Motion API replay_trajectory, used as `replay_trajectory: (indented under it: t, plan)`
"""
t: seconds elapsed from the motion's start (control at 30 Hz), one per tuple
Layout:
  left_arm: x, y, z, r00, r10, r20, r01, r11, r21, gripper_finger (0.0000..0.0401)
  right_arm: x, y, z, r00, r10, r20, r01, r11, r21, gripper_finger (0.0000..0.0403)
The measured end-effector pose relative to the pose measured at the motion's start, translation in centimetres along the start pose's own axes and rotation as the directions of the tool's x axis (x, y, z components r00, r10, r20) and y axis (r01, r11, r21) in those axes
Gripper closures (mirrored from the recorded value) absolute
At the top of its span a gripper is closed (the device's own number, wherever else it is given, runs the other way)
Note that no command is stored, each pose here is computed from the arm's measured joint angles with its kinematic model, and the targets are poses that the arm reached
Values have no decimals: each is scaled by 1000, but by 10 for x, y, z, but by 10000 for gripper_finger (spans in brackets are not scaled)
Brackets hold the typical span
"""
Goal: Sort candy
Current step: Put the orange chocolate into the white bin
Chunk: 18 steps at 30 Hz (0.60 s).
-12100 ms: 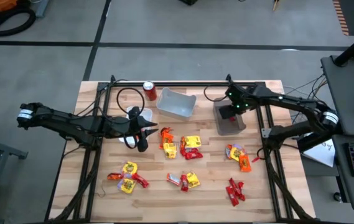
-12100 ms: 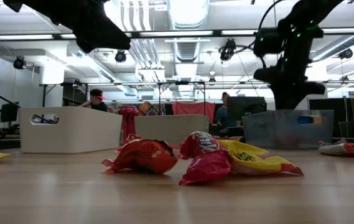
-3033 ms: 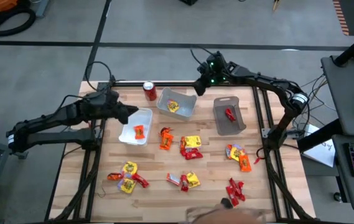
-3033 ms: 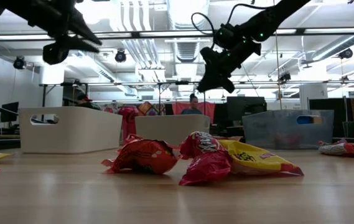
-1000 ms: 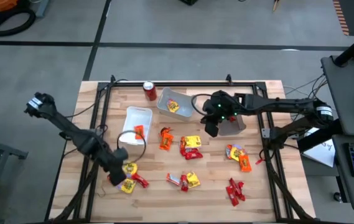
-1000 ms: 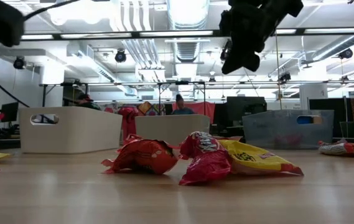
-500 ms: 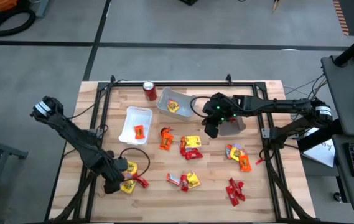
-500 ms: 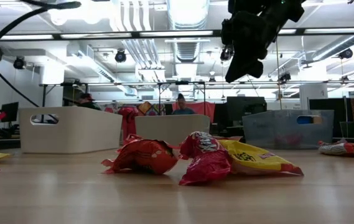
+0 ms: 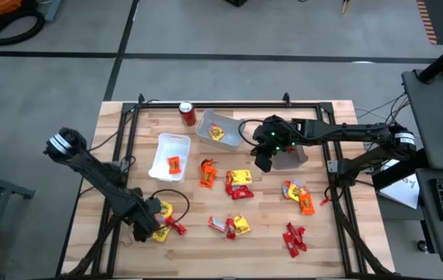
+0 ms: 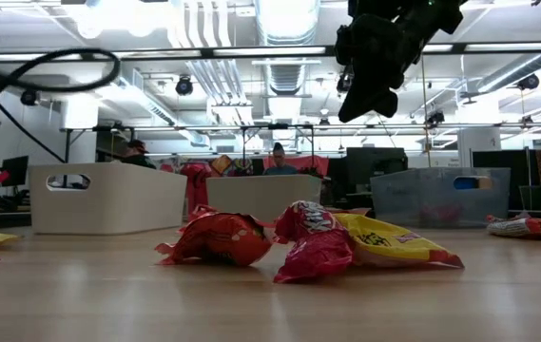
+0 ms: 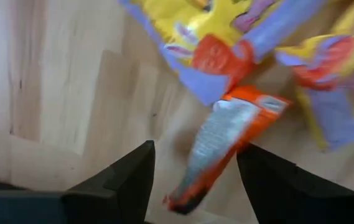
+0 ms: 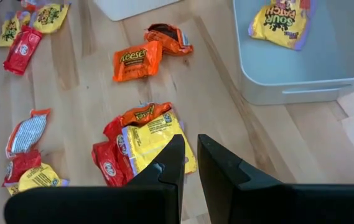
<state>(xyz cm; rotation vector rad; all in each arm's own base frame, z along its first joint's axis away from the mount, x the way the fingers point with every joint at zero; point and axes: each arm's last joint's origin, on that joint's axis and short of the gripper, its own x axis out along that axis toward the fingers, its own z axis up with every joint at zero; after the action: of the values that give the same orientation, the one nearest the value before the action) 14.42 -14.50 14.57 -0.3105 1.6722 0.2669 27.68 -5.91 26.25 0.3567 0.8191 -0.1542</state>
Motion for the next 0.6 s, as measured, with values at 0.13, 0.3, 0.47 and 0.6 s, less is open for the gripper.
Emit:
replay_trajectory:
  t: [0.13,0.3,0.47,0.6]
  plan:
    - [5,-1,1,1000,14,-7,-14,1000,7,206,0,0,0,1000,0,-1,0,1000,0,367]
    - [5,-2,0,1000,5,-5,-5,999,37,275,0,2,0,1000,3,-2,-3,1000,-5,367]
    - [2,-1,-2,1000,-8,3,7,999,42,375,1,4,-1,1000,11,-3,-11,1000,-22,367]
    - [-7,1,-4,998,-51,23,50,998,42,380,1,7,-1,1000,19,-1,-19,998,-55,367]
